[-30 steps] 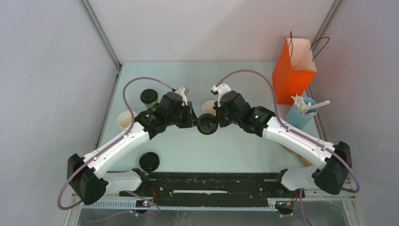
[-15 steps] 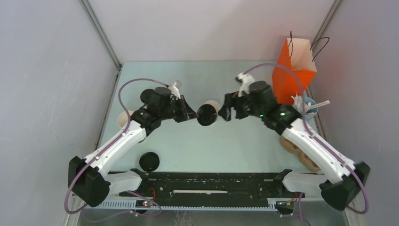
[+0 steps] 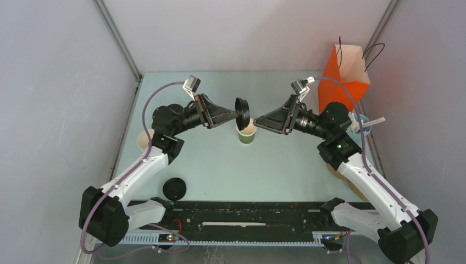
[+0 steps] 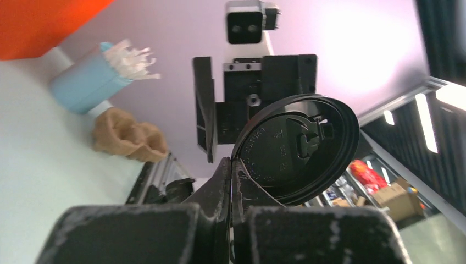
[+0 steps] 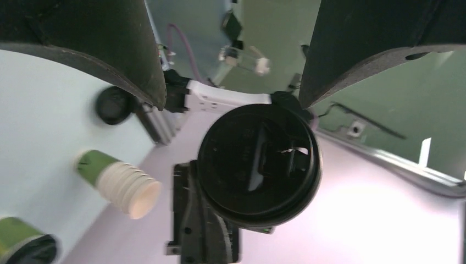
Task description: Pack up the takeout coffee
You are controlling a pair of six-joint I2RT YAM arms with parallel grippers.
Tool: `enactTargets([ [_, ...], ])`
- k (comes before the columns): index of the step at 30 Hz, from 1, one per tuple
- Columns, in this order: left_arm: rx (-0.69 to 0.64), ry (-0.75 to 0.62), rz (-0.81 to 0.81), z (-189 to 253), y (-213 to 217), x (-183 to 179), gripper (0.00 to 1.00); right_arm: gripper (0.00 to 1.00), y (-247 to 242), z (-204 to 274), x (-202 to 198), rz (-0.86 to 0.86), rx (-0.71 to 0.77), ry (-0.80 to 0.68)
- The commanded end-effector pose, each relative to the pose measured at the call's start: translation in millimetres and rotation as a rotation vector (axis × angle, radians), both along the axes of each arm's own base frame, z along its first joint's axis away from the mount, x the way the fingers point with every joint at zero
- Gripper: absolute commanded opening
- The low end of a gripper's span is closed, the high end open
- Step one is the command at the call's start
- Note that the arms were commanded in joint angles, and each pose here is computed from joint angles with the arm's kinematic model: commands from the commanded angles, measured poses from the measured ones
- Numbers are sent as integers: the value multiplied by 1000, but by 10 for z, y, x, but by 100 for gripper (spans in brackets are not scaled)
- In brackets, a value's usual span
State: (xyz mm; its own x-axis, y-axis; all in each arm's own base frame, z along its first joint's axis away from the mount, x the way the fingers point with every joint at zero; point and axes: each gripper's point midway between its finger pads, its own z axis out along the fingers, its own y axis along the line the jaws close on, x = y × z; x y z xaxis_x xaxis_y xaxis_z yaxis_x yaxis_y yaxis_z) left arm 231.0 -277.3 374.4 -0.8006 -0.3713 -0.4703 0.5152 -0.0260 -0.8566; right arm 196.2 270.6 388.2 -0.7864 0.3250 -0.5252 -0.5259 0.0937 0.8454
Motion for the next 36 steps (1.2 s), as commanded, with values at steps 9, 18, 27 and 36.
enactTargets([
  [9,-165,-66,-106,326,100,-330,0,100,243,603,-351,179,237,-32],
  [18,-150,-60,-110,262,86,-319,0,100,369,595,-274,217,242,-9],
  [27,-106,-51,-102,151,64,-292,0,100,349,703,-324,230,258,-48],
  [36,-103,-53,-102,154,64,-295,0,100,367,707,-304,224,261,-51],
])
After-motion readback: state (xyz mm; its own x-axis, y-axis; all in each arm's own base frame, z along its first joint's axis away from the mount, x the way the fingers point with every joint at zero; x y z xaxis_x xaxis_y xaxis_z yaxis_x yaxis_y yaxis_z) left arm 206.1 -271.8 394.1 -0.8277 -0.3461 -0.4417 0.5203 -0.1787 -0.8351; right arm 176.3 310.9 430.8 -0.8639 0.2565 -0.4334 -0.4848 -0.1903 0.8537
